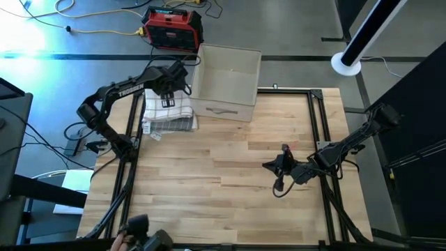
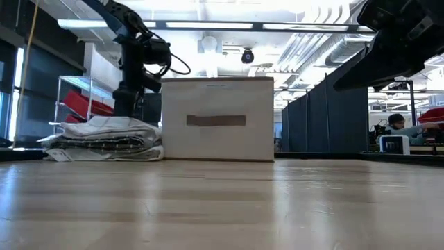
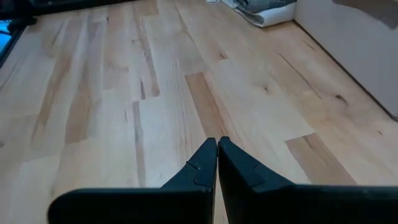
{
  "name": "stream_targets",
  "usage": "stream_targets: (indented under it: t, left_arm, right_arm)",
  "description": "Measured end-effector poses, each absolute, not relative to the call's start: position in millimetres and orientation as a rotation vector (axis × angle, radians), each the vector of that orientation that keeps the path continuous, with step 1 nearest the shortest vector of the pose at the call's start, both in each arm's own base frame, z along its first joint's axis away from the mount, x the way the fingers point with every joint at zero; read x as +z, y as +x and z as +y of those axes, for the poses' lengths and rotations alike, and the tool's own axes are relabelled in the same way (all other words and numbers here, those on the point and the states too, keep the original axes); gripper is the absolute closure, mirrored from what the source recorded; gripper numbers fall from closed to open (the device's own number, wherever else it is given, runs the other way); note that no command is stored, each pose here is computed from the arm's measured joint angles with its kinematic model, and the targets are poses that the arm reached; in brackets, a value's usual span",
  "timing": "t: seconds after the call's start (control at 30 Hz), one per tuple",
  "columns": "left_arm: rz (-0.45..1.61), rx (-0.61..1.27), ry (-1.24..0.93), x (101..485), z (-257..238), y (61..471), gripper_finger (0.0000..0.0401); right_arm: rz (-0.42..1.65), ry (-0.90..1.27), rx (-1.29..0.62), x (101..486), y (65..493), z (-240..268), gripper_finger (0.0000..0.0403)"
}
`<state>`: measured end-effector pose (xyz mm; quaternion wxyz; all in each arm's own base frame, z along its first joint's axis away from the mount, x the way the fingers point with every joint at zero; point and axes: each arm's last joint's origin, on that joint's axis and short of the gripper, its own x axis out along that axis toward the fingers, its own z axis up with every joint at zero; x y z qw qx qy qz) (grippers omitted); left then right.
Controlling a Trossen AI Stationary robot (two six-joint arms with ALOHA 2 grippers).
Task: Fold towel
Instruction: Stack the white squared towel on top of the gray towel
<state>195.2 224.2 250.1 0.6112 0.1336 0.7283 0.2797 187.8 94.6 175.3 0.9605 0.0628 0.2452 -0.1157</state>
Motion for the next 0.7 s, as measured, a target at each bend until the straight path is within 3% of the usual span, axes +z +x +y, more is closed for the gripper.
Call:
stream_targets:
  t: [0.13,0.3,0.57,0.7]
  left_arm:
    - [1.658,0.713,0.172,269.0,201.3,191.6,0.0210]
    - [1.451,0.534,-0.036,274.3,155.1,200.6,0.0225]
    - [1.571,0.341,0.177,205.0,111.0,203.2,0.0236]
    - [1.623,0.429,0.315,185.0,110.3,197.5,0.0236]
  right_arm:
    - [0.482,0.136,-0.245,176.2,188.3,94.5,0.0403]
    - [0.464,0.144,-0.249,177.8,189.2,94.9,0.0403]
    - [0.469,0.118,-0.261,177.0,188.7,94.2,0.0403]
    - [0.473,0.102,-0.259,176.8,188.5,94.0,0.0403]
